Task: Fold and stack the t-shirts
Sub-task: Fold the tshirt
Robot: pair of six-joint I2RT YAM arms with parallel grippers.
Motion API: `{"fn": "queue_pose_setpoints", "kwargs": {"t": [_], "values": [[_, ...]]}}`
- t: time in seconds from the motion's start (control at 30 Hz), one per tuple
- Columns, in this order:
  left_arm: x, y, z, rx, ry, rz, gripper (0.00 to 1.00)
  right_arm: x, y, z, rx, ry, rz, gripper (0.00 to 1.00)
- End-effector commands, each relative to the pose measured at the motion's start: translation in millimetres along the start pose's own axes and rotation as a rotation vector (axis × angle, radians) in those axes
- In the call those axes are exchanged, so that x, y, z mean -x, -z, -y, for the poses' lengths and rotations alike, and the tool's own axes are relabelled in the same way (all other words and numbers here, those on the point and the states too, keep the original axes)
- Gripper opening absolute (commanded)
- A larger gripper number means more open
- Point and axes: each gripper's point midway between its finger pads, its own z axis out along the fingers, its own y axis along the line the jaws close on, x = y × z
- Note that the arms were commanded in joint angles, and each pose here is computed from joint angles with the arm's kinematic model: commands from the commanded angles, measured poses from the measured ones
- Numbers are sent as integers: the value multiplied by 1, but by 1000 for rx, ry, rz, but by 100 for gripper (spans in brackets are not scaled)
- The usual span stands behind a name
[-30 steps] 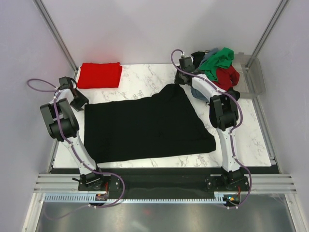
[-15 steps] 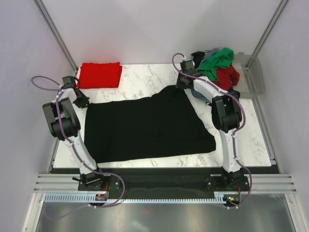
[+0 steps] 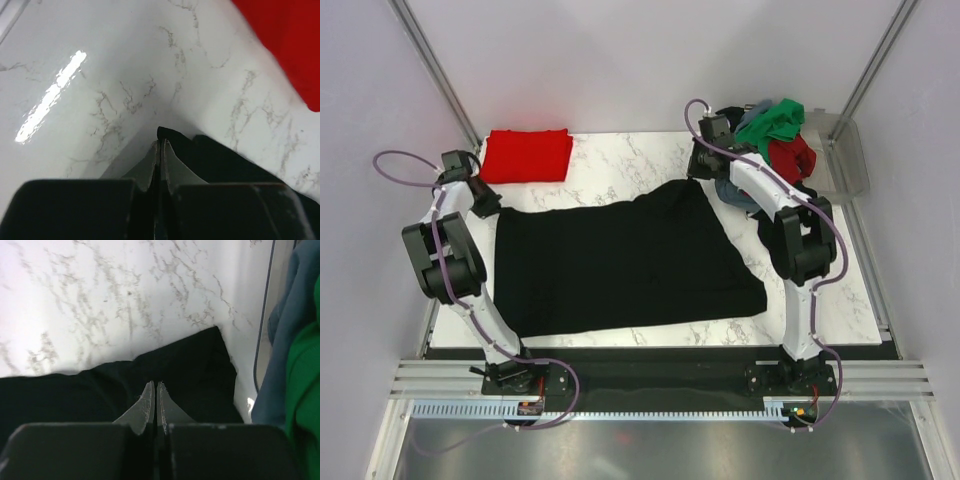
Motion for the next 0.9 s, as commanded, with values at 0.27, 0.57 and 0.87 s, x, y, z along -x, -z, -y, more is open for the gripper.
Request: {"fn": "queue_pose_setpoints", "kwargs": {"t": [0.27, 0.57, 0.87], "values": [[-4, 88, -2, -62, 26, 112, 2, -45, 100, -21, 32, -26, -53, 0], [-34, 112, -34, -38, 42, 126, 2, -82, 164, 11, -2, -52, -40, 0], [-50, 119, -69, 52, 72, 161, 2, -137, 201, 35, 0, -59, -88, 0]]}}
